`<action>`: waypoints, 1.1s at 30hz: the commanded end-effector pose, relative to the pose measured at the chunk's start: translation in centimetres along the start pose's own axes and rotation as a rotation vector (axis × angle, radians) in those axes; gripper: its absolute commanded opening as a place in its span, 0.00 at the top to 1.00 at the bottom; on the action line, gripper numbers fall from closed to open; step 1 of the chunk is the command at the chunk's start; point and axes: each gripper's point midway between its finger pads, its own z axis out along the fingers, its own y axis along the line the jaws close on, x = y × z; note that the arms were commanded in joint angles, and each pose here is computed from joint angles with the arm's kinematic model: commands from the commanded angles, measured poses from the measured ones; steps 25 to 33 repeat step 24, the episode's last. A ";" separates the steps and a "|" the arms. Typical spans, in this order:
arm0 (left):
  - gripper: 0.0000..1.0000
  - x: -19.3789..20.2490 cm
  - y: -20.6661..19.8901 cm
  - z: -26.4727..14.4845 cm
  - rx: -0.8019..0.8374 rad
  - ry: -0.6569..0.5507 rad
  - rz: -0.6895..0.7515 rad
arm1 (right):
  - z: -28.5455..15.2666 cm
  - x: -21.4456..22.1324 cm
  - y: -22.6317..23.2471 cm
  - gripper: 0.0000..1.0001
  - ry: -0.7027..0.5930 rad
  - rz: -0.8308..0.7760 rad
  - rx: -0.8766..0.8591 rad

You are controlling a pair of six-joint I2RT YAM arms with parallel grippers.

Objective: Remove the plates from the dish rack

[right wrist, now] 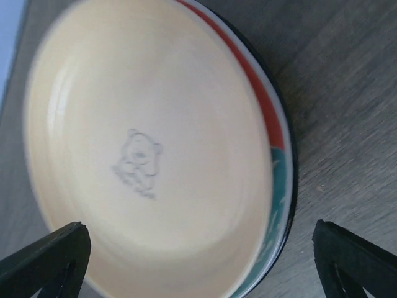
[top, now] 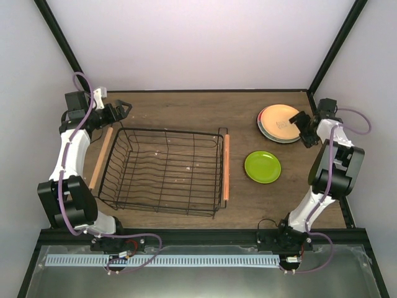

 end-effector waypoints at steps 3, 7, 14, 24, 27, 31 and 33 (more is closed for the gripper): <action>0.00 -1.9 -1.2 -1.1 -0.015 -0.047 0.088 | -9.1 -3.2 6.0 0.00 -0.154 -0.129 -0.152; 0.00 -2.3 -2.2 -1.4 -0.013 -0.063 0.116 | -11.5 -1.9 7.1 0.00 -0.145 -0.191 -0.210; 0.00 -1.2 -4.5 -0.9 0.006 -0.038 0.179 | -12.6 2.5 6.5 0.00 -0.075 -0.200 -0.302; 0.00 0.2 -5.3 -0.1 0.025 0.004 0.190 | -13.8 7.5 4.2 0.00 -0.042 -0.195 -0.352; 0.00 0.2 -5.3 -0.1 0.025 0.004 0.190 | -13.8 7.5 4.2 0.00 -0.042 -0.195 -0.352; 0.00 0.2 -5.3 -0.1 0.025 0.004 0.190 | -13.8 7.5 4.2 0.00 -0.042 -0.195 -0.352; 0.00 0.2 -5.3 -0.1 0.025 0.004 0.190 | -13.8 7.5 4.2 0.00 -0.042 -0.195 -0.352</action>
